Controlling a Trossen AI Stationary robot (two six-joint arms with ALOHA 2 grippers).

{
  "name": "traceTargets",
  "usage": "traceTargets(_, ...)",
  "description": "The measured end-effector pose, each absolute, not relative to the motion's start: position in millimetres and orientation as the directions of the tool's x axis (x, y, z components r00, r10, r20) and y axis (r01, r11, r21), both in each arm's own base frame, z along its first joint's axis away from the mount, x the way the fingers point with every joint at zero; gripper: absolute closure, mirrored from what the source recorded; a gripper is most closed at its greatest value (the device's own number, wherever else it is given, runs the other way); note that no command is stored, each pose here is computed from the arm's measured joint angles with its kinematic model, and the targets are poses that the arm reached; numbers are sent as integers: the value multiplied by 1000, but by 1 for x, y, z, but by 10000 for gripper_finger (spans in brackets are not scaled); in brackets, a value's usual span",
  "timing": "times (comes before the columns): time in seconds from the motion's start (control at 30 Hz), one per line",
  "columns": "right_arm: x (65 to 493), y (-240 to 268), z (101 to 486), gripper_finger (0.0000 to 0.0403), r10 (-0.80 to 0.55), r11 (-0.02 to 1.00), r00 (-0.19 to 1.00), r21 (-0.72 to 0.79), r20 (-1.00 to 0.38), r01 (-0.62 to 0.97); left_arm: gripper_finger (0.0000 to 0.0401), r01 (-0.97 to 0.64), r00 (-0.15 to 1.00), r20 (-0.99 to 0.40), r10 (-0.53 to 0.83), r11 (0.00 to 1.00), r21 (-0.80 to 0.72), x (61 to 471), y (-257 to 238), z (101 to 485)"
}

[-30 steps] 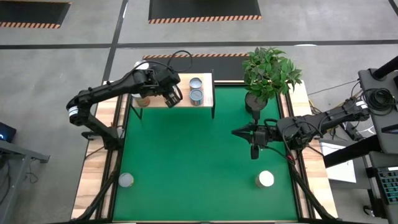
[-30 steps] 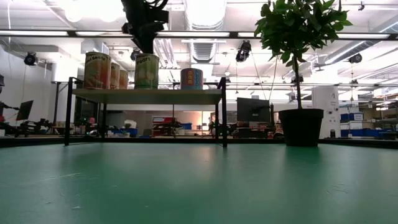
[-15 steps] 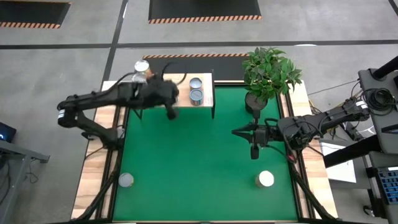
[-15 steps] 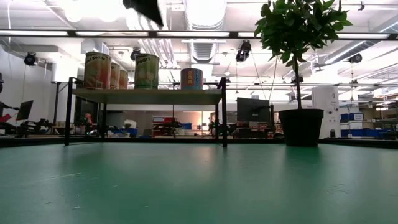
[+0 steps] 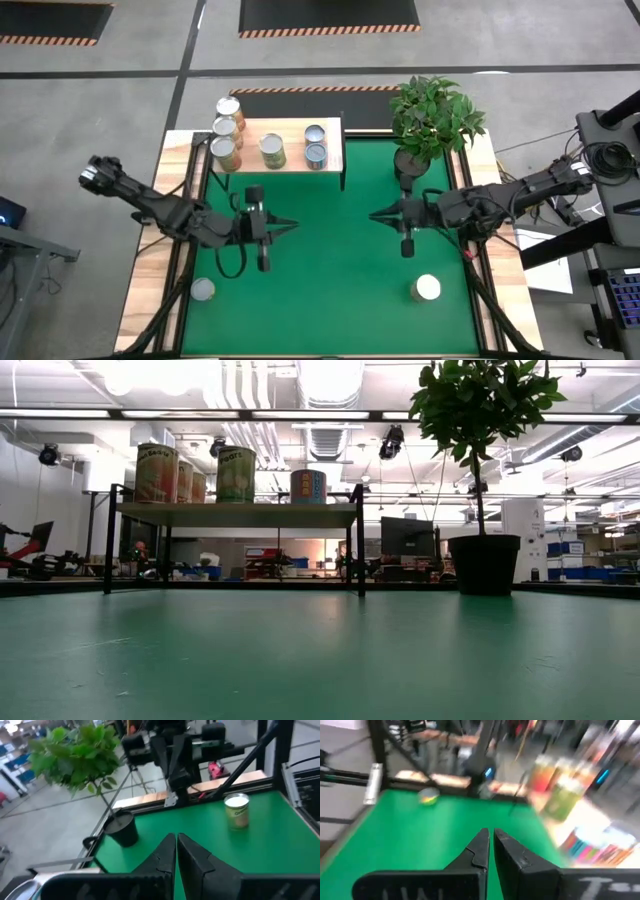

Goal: Pick and place cans onto a shelf
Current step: Put the light green can on the shelf aligned with the light green can

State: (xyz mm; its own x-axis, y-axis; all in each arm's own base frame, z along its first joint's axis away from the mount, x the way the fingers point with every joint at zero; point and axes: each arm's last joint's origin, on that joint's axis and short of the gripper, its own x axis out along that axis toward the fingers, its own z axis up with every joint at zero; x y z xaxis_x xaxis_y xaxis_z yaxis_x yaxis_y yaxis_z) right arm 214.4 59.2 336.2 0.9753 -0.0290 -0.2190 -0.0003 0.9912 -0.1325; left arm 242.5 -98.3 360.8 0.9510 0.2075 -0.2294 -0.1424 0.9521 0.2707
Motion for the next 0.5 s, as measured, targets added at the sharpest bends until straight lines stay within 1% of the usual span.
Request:
traceTargets(0.13, 219, 64, 349, 390, 56, 996, 920, 88, -387, -24, 401, -133, 956, -218, 196, 953, 273, 239, -100, 356)
traceTargets(0.27, 226, 67, 356, 390, 72, 965, 828, 249, -556, 83, 401, -133, 957, -213, 196, 952, 277, 238, -99, 358)
traceTargets(0.37, 229, 70, 350, 390, 97, 921, 686, 327, -722, 214, 401, -128, 958, -210, 196, 946, 299, 238, -99, 359)
traceTargets(0.43, 228, 73, 339, 390, 129, 873, 535, 352, -835, 339, 401, -127, 958, -210, 196, 944, 303, 238, -99, 359)
traceTargets(0.5, 224, 79, 326, 390, 176, 818, 379, 349, -909, 458, 401, -127, 958, -210, 197, 944, 304, 238, -99, 359)
